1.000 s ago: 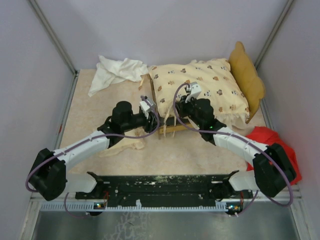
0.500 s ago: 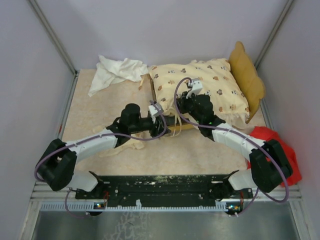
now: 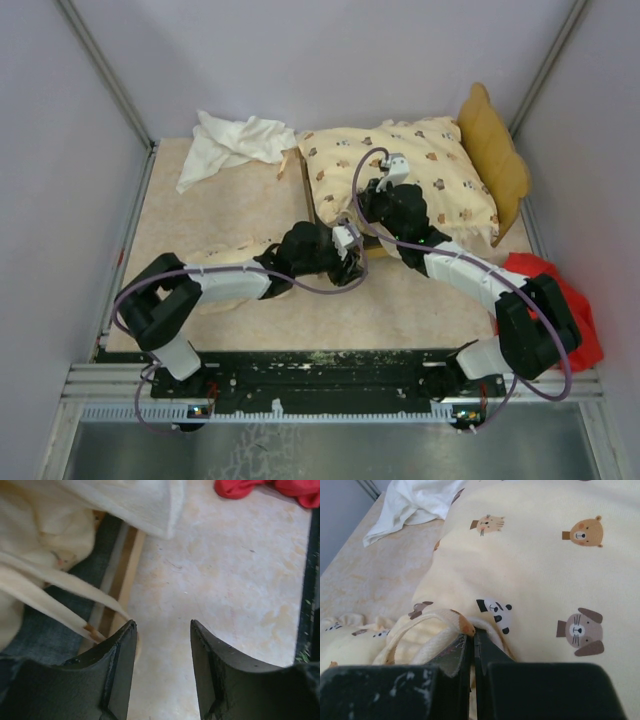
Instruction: Set up the pet bed
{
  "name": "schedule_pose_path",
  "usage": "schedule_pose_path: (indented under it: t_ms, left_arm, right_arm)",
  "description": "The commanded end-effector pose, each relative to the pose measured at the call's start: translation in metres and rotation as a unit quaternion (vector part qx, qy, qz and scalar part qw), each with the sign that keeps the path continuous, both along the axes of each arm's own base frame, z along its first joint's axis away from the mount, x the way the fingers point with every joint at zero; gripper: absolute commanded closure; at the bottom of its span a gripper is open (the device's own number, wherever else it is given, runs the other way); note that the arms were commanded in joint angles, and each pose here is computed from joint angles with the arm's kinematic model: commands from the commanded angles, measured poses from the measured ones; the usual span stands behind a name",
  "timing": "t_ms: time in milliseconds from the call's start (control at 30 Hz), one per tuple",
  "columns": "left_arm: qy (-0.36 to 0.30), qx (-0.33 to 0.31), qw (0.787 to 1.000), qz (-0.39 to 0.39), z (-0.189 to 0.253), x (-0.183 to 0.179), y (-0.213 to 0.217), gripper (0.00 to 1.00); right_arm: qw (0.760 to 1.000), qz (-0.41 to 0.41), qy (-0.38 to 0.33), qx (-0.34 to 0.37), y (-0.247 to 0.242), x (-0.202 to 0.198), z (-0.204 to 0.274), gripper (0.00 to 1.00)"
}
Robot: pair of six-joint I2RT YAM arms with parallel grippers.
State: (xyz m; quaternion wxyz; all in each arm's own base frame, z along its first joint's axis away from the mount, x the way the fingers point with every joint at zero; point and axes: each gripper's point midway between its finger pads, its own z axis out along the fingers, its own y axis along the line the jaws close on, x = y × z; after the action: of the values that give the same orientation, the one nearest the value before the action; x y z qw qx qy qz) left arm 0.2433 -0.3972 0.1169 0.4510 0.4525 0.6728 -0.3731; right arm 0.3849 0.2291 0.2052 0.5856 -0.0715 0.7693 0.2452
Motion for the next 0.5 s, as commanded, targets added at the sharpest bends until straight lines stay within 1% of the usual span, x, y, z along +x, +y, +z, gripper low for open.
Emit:
schedule_pose_path:
  t_ms: [0,133,233,367,467]
  left_arm:
    - [-0.048,-0.047,0.993,0.098,0.03,0.044,-0.008,0.47]
    - [-0.064,-0.033,0.987,0.146,0.026,0.062,-0.004,0.47]
    - [-0.073,-0.031,0.984,0.161,0.024,0.069,-0.002,0.48]
    - [-0.085,-0.039,0.979,0.182,0.029,0.077,-0.001,0.49]
    - [-0.092,-0.055,0.974,0.2,0.038,0.082,0.002,0.5]
  right_arm:
    - [0.999,-0.013,-0.04,0.029,-0.002,0.013,0.037,1.0]
    - [0.999,-0.012,-0.041,0.031,-0.003,0.013,0.038,1.0]
    - [0.998,-0.012,-0.042,0.034,-0.004,0.011,0.039,1.0]
    - [0.999,-0.006,-0.039,0.036,-0.003,0.008,0.036,1.0]
    - [0.999,-0.006,-0.034,0.037,-0.003,0.008,0.033,1.0]
